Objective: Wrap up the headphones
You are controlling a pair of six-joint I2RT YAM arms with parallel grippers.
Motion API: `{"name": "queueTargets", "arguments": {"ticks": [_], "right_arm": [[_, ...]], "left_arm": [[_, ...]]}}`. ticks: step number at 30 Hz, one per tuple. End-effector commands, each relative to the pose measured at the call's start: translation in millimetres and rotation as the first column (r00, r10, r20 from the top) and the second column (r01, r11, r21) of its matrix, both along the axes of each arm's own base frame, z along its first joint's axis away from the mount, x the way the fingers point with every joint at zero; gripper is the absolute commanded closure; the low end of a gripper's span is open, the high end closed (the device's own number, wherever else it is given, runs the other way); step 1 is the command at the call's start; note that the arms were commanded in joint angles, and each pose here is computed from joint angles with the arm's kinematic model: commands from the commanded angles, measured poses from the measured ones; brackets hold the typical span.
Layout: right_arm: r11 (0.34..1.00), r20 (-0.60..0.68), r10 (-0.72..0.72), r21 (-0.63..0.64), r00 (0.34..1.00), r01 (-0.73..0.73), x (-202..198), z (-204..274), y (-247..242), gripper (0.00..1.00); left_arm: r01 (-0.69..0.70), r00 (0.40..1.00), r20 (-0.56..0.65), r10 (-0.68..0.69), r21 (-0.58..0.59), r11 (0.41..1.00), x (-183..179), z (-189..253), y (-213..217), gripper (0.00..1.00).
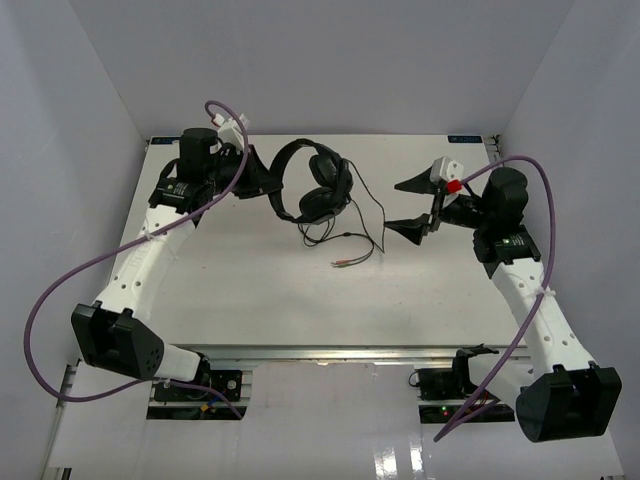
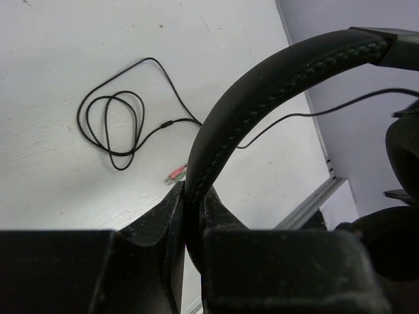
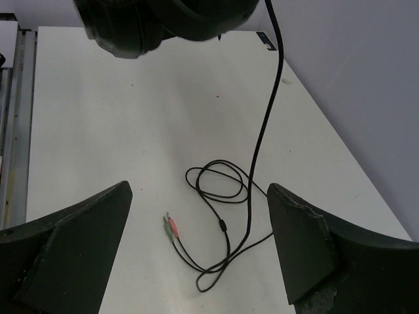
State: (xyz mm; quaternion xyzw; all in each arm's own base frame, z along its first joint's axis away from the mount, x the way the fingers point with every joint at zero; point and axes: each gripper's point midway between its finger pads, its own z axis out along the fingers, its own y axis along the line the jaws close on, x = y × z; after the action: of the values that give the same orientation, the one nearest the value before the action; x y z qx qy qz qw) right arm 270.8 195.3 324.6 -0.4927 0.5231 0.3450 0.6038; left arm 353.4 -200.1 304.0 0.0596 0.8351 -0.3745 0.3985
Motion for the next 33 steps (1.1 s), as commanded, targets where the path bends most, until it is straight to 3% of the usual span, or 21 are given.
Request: {"name": "queueTargets", "arguments": {"ticks": [1,12,20,23,25,32,33], "right_arm": [[0.991,-0.056,-0.11,0.067,0.992,0.114,26.0,-1.1,13.0,0.1],[0.992,-0.069,-0.098,0.071,0.993,0.103,66.3,-12.7,67.9,0.1],[0.975,-0.192,0.108,0.214,0.975,-0.066,86.1,-13.3,128.8,0.1],[0.97,-0.226,0.116,0.234,0.967,-0.062,93.2,-25.5,137.9,0.04],[0.967,-0.275,0.127,0.248,0.953,-0.057,90.5,-39.3,138.6,0.12],[0.947,-0.3,0.215,0.298,0.929,-0.123,35.2,-67.9,130.2,0.69],[0.949,-0.314,0.223,0.287,0.923,-0.131,30.0,-73.6,130.4,0.74]], "left_arm": [[0.069,0.992,0.112,-0.052,-0.157,0.985,-22.8,74.6,-12.3,1.0],[0.098,0.989,0.135,-0.063,-0.27,0.958,-30.1,123.8,-20.6,1.0],[0.084,0.991,0.123,-0.045,-0.341,0.936,-27.2,142.3,-23.8,1.0],[0.062,0.992,0.124,-0.017,-0.367,0.928,-26.0,149.6,-22.2,1.0],[0.042,0.991,0.132,0.01,-0.382,0.923,-24.0,156.7,-20.0,1.0],[-0.08,0.966,0.181,0.185,-0.471,0.878,-8.5,195.4,-3.2,1.0],[-0.09,0.965,0.173,0.195,-0.482,0.871,-7.1,196.5,-2.4,1.0]]}}
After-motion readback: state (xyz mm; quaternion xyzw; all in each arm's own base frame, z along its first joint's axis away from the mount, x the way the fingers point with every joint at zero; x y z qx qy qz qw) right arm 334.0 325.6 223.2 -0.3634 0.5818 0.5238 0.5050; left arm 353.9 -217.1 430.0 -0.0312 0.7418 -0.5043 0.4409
